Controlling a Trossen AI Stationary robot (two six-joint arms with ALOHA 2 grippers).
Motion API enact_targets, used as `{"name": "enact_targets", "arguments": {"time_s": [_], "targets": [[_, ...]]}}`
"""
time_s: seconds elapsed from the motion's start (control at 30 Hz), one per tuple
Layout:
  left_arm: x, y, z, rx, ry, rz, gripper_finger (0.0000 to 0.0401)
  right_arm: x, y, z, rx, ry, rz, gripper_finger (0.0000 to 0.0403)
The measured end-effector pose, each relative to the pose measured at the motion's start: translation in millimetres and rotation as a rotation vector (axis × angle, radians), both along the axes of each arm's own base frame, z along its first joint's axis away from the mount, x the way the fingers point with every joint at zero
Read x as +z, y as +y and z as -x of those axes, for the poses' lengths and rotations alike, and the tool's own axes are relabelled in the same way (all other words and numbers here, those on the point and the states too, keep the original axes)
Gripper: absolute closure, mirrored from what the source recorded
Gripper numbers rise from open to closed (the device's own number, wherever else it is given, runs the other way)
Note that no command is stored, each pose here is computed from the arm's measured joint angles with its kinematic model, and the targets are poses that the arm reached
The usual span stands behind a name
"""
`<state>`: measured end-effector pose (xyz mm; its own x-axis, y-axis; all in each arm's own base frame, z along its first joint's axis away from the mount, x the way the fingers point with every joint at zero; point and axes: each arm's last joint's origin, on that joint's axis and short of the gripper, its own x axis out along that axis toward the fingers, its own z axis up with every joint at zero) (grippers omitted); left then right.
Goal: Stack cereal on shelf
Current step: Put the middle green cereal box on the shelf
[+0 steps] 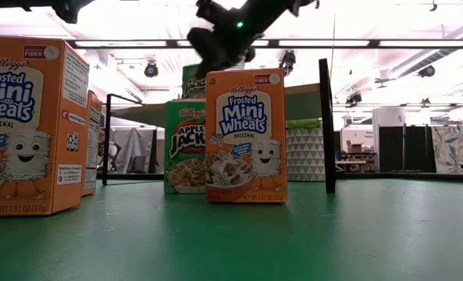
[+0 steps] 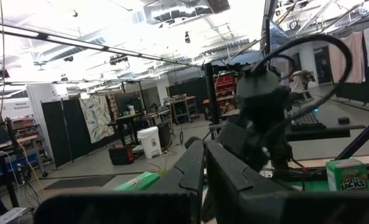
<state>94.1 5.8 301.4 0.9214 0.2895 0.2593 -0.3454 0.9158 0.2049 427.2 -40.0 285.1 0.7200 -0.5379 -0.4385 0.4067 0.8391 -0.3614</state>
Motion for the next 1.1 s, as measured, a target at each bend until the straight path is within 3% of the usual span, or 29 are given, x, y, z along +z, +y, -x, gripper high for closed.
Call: {"name": "enact_targets", "arguments": {"time_s": [0.27, 0.5, 0.83, 1.1], "targets": [[0.0, 0.0, 0.0, 0.001, 0.000, -0.003, 0.0400, 4.8, -42.7, 18.1, -0.054, 0.054, -0.084, 0.0394], [0.1, 0.0, 0.0, 0.001, 0.000, -0.004, 0.0400, -3.5, -70.8, 17.1, -0.072, 0.056, -0.082, 0.0394], [0.2, 0.0, 0.0, 0.003, 0.001, -0.009, 0.0400, -4.7, -66.3, 11.8, -0.051, 0.011, -0.112, 0.0394], [0.2, 0.0, 0.1, 0.003, 0.001, -0.009, 0.0400, -0.5, -26.7, -2.1, 0.104, -0.051, -0.102, 0.0394]]}}
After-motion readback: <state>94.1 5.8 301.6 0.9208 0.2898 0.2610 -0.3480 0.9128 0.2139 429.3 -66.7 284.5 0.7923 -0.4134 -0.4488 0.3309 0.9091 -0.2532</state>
